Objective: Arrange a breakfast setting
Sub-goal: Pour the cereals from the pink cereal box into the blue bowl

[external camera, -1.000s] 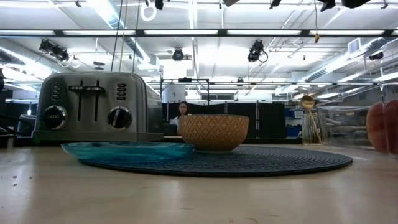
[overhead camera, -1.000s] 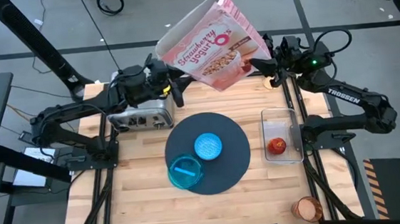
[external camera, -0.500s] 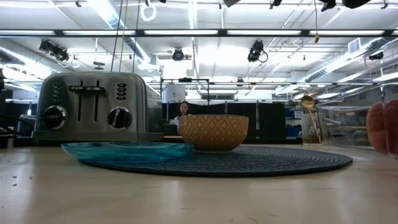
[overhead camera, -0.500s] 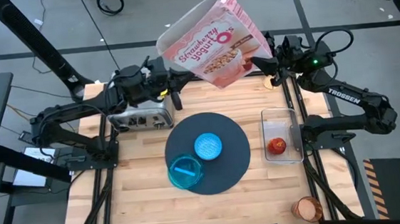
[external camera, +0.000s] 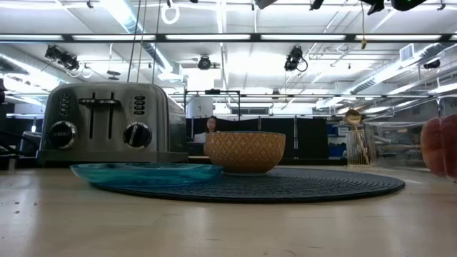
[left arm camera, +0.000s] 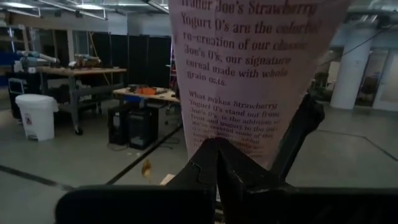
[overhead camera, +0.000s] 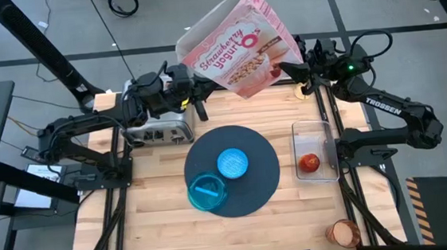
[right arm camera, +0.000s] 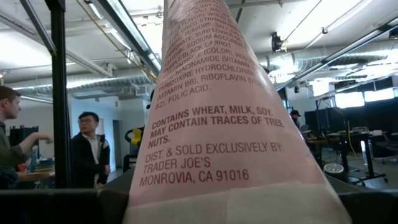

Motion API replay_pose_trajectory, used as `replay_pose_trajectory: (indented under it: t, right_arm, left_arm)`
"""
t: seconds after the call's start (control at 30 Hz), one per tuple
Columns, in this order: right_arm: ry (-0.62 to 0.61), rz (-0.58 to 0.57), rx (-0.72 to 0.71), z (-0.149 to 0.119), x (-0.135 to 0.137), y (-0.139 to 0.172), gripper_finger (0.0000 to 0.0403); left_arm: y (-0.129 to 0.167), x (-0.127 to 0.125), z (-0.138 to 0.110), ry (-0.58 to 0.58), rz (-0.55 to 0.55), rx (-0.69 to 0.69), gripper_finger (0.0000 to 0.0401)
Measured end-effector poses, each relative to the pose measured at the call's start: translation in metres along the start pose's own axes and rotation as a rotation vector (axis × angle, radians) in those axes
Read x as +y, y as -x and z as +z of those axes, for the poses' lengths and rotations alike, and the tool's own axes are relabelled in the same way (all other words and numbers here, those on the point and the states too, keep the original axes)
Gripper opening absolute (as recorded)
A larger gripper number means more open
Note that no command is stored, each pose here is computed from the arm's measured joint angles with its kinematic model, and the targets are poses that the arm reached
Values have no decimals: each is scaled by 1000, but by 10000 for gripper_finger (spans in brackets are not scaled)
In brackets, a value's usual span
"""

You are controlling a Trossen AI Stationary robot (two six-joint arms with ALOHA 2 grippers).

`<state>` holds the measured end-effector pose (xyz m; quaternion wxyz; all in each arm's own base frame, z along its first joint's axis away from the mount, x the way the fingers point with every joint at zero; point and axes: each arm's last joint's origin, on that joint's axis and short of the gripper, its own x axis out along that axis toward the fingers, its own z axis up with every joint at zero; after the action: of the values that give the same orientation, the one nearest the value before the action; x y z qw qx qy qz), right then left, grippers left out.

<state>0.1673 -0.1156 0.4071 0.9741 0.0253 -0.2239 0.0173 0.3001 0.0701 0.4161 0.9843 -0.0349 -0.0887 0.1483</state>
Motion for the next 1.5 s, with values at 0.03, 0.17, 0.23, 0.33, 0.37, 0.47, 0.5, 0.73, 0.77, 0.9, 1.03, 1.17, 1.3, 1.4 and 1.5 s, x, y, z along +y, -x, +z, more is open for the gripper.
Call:
replay_pose_trajectory:
  t: [0.03,0.17,0.23,0.33,0.37,0.47,0.5,0.73,0.77,0.9,1.03,1.17,1.3,1.4,1.5]
  right_arm:
    - [-1,-1,1,0,0,0,199]
    - [-3,-6,3,0,0,0,198]
    - [-4,-6,4,0,0,0,198]
    - [0,-9,6,1,1,2,198]
    - [7,-9,4,2,2,3,198]
    - [13,-6,4,7,6,7,198]
    - [12,-4,8,8,8,8,198]
    - [-14,13,59,17,23,21,198]
    - [-22,13,73,18,26,24,197]
    - [-68,27,138,21,37,36,196]
    - [-124,29,209,22,51,51,196]
    - [-170,11,261,23,63,65,196]
    - [-200,-14,316,21,74,79,196]
    - [-223,-35,373,17,80,89,196]
    - [-265,-55,430,12,85,97,196]
  left_arm:
    - [0,0,0,8,-1,-9,5]
    - [-4,0,-1,21,-3,-29,6]
    - [-3,0,-1,32,-2,-19,6]
    - [-1,0,-3,37,1,16,6]
    - [0,0,-3,36,0,30,6]
    - [8,-2,0,32,-5,70,6]
    - [12,-2,1,31,-3,91,6]
    - [46,1,5,42,46,291,6]
    - [53,1,6,46,56,317,6]
    - [80,-1,9,75,81,439,6]
    - [105,-3,11,129,106,527,6]
    - [117,-6,11,160,120,565,7]
    - [117,-11,9,168,112,578,7]
    - [109,-15,2,152,121,605,7]
    - [99,-22,-8,141,109,634,7]
